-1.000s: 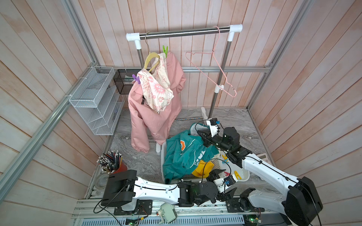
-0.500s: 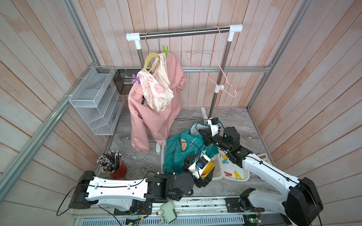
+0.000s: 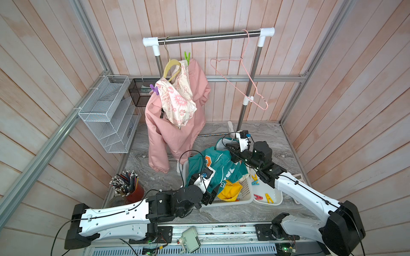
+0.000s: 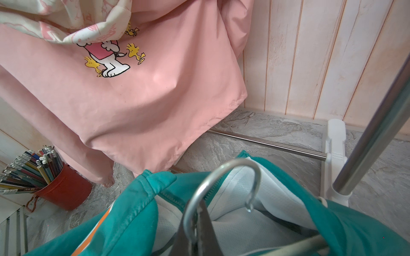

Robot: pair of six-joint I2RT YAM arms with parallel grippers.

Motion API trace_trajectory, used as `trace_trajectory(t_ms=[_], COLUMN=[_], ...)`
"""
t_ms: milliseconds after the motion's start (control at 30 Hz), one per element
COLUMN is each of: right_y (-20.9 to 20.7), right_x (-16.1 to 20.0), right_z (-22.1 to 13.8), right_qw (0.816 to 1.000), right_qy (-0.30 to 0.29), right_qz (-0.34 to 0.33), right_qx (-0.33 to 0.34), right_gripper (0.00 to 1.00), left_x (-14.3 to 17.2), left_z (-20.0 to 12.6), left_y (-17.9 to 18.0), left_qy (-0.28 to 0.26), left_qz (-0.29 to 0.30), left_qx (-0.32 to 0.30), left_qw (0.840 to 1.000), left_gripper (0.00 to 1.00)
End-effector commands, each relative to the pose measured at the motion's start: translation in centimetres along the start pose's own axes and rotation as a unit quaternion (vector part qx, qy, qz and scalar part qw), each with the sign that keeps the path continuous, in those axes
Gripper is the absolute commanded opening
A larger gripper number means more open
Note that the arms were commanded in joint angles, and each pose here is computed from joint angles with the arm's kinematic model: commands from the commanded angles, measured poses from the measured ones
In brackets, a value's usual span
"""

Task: Remove the clothespins securing jackets to the hanger
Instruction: Remove the jacket from the hanger.

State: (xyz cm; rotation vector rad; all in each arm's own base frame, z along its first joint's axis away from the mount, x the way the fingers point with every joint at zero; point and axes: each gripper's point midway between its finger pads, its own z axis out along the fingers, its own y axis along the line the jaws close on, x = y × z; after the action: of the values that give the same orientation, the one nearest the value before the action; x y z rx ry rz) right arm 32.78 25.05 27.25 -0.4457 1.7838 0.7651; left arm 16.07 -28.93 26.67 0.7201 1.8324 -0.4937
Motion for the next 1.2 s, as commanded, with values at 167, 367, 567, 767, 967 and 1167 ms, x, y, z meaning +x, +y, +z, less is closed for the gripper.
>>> trace_trajectory(t_ms=[167,367,567,767,967,1167], right_y=[-0.2,-0.3,-1.0,-2.2,-4.8,-6.8], right_x=[-1.8,-1.7,-1.7,-1.5,-1.4,-1.2], right_z=[-0.1,-0.1,-0.1,-0.1,-0.3,-0.4], right_qw=[1.000,1.000,1.000,0.999,0.997,0.994], right_qy=[-0.016,-0.014,-0.012,-0.009,-0.008,-0.005], right_qz=[0.004,0.005,0.009,0.018,0.041,0.062], right_qx=[0.002,0.005,0.016,0.036,0.072,0.086], right_gripper=[0.00,0.00,0.00,0.00,0.00,0.00], left_x=[2.6,2.0,1.8,1.0,0.8,1.2], left_z=[1.0,1.2,1.0,0.4,-0.6,-1.9], left_y=[0.8,1.2,1.7,1.9,2.5,3.4], left_qy=[0.043,0.034,0.026,0.004,-0.018,-0.040], left_qz=[-0.007,-0.002,0.001,-0.005,-0.018,-0.036], left_qx=[0.030,0.031,0.023,0.026,0.024,0.020], left_qw=[0.999,0.999,0.999,1.000,0.999,0.998], left_gripper=[0.60,0.34,0.15,0.00,0.00,0.00])
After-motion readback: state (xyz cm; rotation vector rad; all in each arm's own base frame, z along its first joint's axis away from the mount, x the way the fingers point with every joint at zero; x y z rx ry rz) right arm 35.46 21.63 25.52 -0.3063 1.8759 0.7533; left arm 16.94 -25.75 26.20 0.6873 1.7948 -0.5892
